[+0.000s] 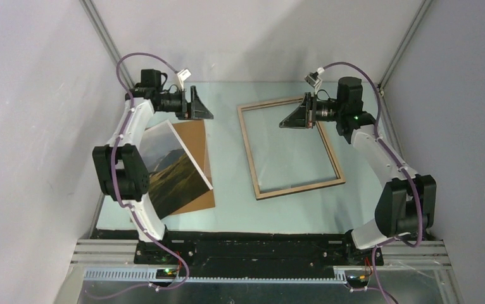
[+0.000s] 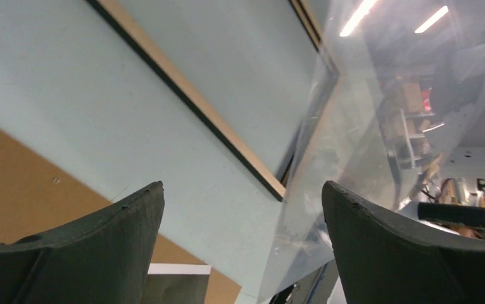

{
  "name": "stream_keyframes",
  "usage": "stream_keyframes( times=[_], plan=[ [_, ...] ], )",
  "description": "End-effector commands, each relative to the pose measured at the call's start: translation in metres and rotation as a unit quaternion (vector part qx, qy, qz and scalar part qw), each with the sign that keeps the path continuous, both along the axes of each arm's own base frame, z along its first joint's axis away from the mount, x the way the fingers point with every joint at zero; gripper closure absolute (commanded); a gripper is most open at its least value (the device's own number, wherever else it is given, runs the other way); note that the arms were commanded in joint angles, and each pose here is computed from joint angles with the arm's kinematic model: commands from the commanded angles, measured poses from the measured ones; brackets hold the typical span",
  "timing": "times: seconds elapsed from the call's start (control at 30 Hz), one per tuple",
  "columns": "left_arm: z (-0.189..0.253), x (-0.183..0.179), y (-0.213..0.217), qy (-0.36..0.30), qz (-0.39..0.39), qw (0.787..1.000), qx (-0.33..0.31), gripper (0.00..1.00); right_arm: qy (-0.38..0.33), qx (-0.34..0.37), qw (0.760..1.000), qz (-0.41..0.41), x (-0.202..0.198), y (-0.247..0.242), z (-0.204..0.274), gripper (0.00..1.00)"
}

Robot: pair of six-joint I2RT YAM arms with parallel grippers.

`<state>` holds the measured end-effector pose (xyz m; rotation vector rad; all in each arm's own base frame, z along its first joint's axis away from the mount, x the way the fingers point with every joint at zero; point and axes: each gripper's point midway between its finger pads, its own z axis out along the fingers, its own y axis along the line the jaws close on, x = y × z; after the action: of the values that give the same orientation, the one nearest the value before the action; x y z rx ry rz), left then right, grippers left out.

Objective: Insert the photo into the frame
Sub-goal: Move the photo frame to the center of the board.

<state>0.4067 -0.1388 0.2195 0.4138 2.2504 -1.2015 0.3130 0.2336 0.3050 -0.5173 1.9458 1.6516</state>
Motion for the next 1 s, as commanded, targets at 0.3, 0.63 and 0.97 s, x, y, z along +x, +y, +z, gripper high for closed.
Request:
stream_keyframes(
  times=[0.3, 0.63, 0.97],
  plan=[
    [0.036, -0.031, -0.059, -0.006, -0.117, 0.988, -0.097, 0.02, -0.044, 0.036, 0.998, 0.012, -0.011, -0.005, 0.025, 1.00],
    [0.051, -0.057, -0.067, 0.007, -0.144, 0.981, -0.132, 0.23, -0.032, 0.038, 0.999, -0.018, 0.000, -0.019, 0.003, 1.00],
    [0.067, -0.066, -0.069, -0.005, -0.156, 0.977, -0.144, 0.55, -0.003, 0.015, 1.000, -0.024, 0.010, -0.020, -0.036, 1.00]
  ],
)
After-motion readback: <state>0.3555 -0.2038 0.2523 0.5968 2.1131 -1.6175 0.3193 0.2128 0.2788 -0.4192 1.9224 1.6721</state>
